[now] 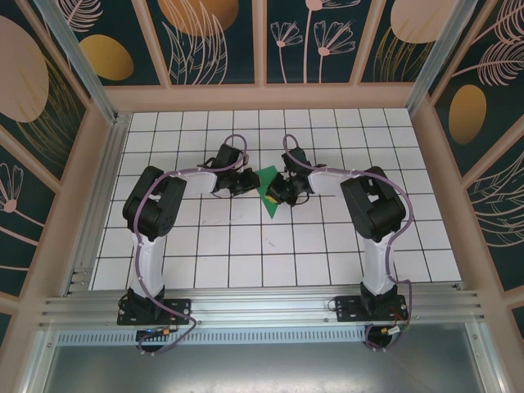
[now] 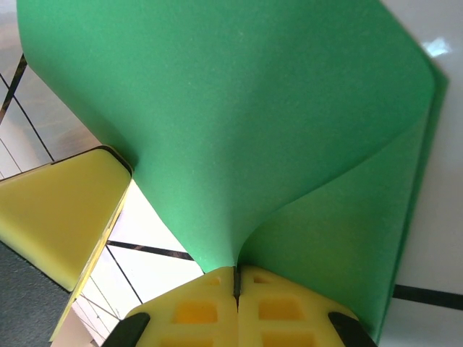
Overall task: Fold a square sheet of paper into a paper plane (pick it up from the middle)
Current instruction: Third fold the triangle at the center of the table.
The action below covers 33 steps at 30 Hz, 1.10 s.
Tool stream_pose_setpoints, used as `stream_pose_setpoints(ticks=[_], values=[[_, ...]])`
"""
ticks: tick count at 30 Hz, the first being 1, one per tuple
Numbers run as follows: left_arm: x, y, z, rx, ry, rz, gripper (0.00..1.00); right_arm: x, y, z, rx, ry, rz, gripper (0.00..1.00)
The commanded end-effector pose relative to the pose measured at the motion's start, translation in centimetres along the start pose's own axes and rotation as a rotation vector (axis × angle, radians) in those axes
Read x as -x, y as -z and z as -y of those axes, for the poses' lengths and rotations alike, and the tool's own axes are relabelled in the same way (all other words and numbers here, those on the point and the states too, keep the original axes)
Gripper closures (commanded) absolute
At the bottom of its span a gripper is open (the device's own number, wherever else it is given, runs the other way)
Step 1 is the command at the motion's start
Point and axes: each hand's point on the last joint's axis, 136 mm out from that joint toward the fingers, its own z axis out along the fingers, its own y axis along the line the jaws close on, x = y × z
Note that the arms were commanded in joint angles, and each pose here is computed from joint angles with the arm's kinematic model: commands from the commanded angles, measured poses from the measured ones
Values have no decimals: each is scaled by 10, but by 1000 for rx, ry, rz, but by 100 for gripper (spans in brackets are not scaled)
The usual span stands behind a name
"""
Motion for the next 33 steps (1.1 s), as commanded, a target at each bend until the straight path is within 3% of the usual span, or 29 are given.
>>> stream_pose_setpoints(ticks=[1, 6, 12, 28, 33], values=[[-32, -23, -35, 102, 17, -88, 82, 3, -8, 16, -28, -28, 8, 98], [-32, -23, -35, 104, 17, -88, 82, 2, -10, 23, -52, -31, 4, 94], [-31, -22, -35, 104, 14, -85, 82, -1, -8, 26, -72, -14, -5, 72], [-18, -14, -16, 69, -2, -61, 82, -5, -9, 26, -36, 27, -23, 71], [-19, -15, -15, 62, 0, -64, 83, -6, -9, 29, -28, 30, -22, 60]])
